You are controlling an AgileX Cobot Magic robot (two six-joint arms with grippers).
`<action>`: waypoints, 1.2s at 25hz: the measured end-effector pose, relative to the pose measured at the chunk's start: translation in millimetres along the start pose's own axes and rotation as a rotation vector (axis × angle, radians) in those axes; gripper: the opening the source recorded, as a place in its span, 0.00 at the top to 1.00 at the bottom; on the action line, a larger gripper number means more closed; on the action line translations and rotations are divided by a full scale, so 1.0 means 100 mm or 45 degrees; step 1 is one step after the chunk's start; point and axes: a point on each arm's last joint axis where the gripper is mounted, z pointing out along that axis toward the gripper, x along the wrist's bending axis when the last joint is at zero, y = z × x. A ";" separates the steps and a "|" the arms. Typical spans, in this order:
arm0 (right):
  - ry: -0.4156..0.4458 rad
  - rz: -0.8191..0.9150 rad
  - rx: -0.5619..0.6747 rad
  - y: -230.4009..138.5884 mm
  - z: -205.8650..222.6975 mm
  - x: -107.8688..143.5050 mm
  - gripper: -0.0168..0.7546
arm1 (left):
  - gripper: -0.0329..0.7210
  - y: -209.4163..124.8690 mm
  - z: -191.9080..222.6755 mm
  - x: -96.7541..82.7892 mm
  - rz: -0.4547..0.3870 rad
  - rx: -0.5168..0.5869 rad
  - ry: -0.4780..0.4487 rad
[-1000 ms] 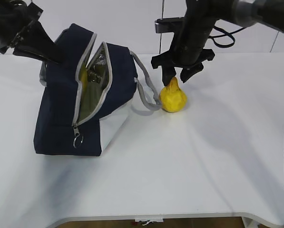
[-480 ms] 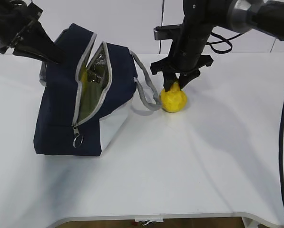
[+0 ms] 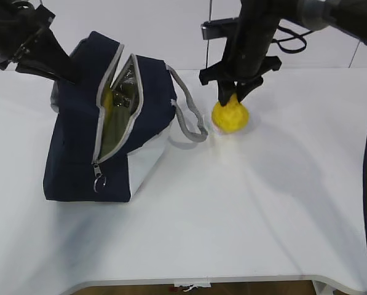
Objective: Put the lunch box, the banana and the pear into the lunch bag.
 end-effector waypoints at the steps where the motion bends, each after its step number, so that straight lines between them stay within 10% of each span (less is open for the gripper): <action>1: -0.007 -0.005 -0.030 0.03 -0.06 -0.01 0.60 | 0.93 0.00 0.00 0.00 0.002 0.003 0.006; 7: 0.073 0.012 -0.183 0.13 -0.55 0.04 0.60 | 0.93 -0.03 0.00 0.06 0.034 0.044 0.081; 18: 0.677 0.002 -0.288 0.12 -1.10 0.45 0.60 | 0.93 -0.05 -0.02 0.09 0.063 0.071 0.143; 30: 0.889 -0.209 -0.287 0.03 -1.17 1.05 0.60 | 0.93 -0.05 -0.02 0.09 0.063 0.071 0.143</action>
